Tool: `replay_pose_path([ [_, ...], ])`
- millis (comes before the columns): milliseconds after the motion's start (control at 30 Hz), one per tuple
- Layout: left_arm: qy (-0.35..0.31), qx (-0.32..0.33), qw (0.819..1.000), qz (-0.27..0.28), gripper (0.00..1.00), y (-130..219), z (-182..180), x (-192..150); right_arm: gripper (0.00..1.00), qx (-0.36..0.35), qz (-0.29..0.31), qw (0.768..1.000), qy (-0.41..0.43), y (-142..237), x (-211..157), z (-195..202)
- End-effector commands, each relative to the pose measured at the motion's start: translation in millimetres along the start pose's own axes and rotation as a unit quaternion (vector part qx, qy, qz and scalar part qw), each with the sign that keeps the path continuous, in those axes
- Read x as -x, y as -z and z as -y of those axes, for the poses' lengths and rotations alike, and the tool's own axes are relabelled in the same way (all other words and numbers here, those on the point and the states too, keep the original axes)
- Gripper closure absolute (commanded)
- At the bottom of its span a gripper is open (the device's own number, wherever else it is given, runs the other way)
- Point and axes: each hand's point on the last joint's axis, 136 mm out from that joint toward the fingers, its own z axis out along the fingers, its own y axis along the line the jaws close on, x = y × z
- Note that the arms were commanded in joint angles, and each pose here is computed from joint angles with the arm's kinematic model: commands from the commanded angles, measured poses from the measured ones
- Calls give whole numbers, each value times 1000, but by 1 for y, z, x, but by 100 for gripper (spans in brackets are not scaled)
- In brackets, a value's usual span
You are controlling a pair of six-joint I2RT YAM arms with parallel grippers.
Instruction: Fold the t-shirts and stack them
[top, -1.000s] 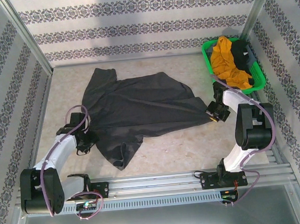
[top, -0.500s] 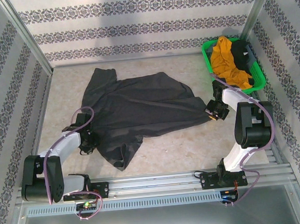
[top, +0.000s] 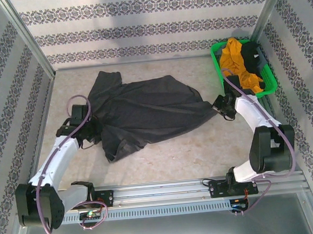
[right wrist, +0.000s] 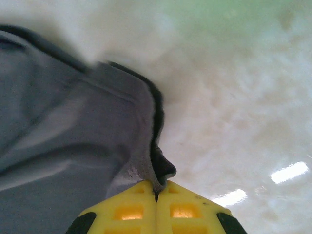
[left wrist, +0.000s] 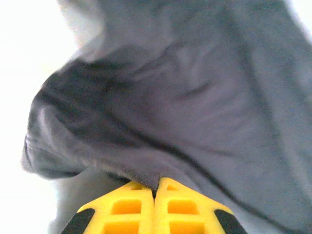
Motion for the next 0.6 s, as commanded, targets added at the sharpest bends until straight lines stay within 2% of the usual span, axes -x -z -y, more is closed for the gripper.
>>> replay_pose_path([
  [0,25,-57,996,71,100,31,41,46,100,102,80,992,12,45,45,-60],
  [133,42,-117,984,124,100,69,85,97,100,182,154,971,16,104,89,-107],
  [267,40,-174,967,184,100,125,128,143,100,245,236,940,20,178,120,-137],
  [400,32,-217,947,236,100,190,152,167,100,286,309,907,13,246,124,-137],
  [567,27,-244,918,310,100,275,152,172,100,315,407,857,0,325,107,-108],
])
